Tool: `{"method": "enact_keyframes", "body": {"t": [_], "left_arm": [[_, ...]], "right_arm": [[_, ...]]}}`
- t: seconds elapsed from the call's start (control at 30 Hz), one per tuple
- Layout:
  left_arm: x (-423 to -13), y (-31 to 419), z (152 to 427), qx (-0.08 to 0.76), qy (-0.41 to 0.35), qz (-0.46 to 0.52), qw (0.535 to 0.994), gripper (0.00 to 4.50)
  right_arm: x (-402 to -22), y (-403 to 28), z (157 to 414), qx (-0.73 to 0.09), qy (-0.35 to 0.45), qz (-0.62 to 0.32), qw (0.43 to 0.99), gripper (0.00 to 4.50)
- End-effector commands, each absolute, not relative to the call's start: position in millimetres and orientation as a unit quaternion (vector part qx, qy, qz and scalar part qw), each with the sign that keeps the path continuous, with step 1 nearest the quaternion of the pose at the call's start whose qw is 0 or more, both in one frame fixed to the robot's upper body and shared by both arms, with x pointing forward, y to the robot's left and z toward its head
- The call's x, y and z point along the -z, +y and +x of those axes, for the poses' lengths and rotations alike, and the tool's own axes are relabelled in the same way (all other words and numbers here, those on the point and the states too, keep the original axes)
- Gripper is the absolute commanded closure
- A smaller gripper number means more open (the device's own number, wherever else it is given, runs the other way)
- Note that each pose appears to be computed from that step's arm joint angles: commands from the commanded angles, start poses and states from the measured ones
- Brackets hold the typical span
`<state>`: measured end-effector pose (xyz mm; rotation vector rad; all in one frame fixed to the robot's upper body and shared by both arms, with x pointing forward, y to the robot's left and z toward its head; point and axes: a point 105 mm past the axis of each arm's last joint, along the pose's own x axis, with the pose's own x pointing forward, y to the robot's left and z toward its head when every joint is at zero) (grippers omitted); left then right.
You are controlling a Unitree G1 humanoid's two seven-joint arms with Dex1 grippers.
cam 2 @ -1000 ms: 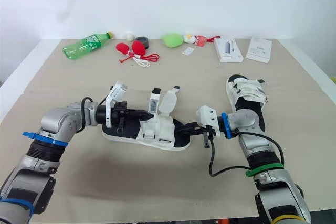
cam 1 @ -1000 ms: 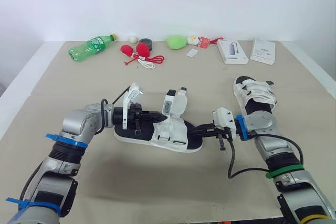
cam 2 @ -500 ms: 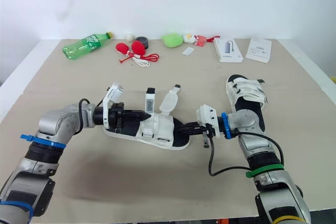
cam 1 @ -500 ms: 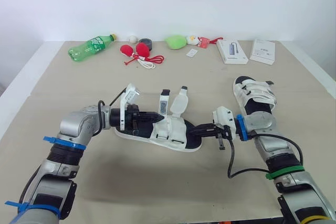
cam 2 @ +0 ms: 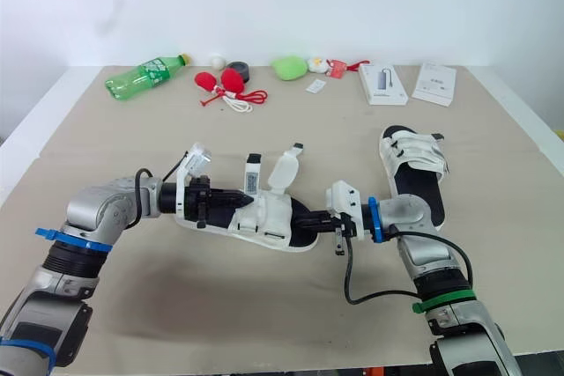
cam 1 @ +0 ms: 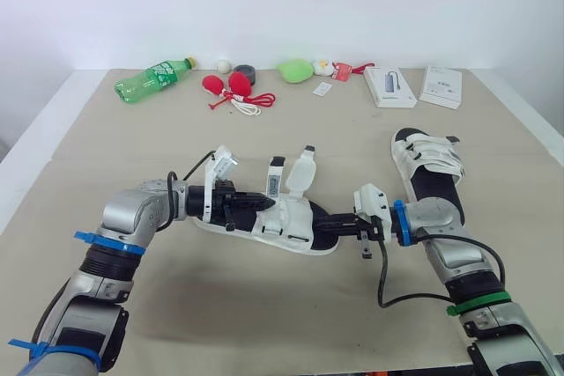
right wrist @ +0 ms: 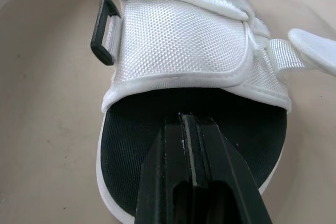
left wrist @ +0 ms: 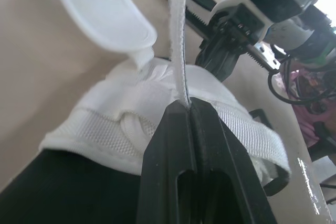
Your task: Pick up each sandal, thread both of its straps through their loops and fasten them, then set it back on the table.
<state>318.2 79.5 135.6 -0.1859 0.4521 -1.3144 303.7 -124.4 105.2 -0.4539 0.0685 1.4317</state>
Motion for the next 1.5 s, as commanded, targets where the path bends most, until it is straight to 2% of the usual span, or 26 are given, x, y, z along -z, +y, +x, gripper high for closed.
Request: {"method": "enact_keyframes", "body": {"t": [0.03,0.07,0.1,0.17,0.2,0.23,0.3,0.4,0.53,0.63,0.7,0.77,0.8,1.07,1.23,1.5], "left_arm": [[-140.9,83.4,319.0,0.603,0.203,-0.068,0.768,3.47],[-143.4,83.7,319.6,0.606,0.198,-0.063,0.768,2.97],[-147.2,84.4,319.6,0.611,0.193,-0.058,0.765,2.77],[-156.4,88.3,320.2,0.622,0.183,-0.041,0.76,2.08],[-160.7,91.1,321.3,0.626,0.177,-0.032,0.759,2.01],[-166.7,94.9,322.7,0.632,0.171,-0.022,0.755,1.72],[-179.2,100.6,327.1,0.64,0.161,-0.012,0.751,1.72],[-210.3,97.2,340.0,0.652,0.101,0.011,0.751,1.72],[-213.8,80.6,342.3,0.673,0.079,0.002,0.736,1.72],[-198.5,72.6,349.5,0.669,0.088,-0.002,0.738,2.48],[-188.5,70.4,356.2,0.661,0.102,-0.009,0.743,3.5],[-177.7,71.2,362.2,0.653,0.12,-0.008,0.748,4.28],[-173.4,72.4,363.9,0.652,0.132,-0.011,0.747,4.46],[-143.6,78.6,376.4,0.642,0.185,0.016,0.744,4.46],[-142.6,68.0,372.5,0.664,0.193,0.014,0.722,4.46],[-122.3,79.6,364.3,0.66,0.239,0.041,0.711,4.46]], "right_arm": [[-108.5,-126.4,302.4,-0.649,0.024,-0.221,0.728,4.5],[-108.7,-126.4,302.8,-0.649,0.024,-0.222,0.728,4.5],[-108.9,-126.5,303.2,-0.648,0.023,-0.223,0.728,4.5],[-109.4,-127.3,303.9,-0.648,0.023,-0.226,0.727,4.5],[-109.5,-127.9,304.0,-0.648,0.023,-0.228,0.726,4.5],[-109.5,-128.5,304.3,-0.648,0.024,-0.229,0.726,4.5],[-109.2,-129.5,304.7,-0.648,0.024,-0.232,0.725,4.5],[-108.9,-129.6,305.6,-0.648,0.023,-0.236,0.724,4.5],[-109.0,-128.2,306.7,-0.648,0.02,-0.238,0.723,4.5],[-109.4,-127.0,307.2,-0.647,0.018,-0.24,0.723,4.5],[-110.3,-127.2,307.2,-0.647,0.017,-0.241,0.723,4.5],[-111.6,-128.1,306.9,-0.646,0.016,-0.242,0.724,4.5],[-112.1,-128.6,306.7,-0.646,0.016,-0.243,0.724,4.5],[-120.3,-127.5,304.9,-0.645,0.003,-0.243,0.725,4.5],[-121.9,-125.2,305.0,-0.646,0.0,-0.244,0.724,4.5],[-120.0,-126.4,305.4,-0.643,0.002,-0.245,0.726,4.5]]}}
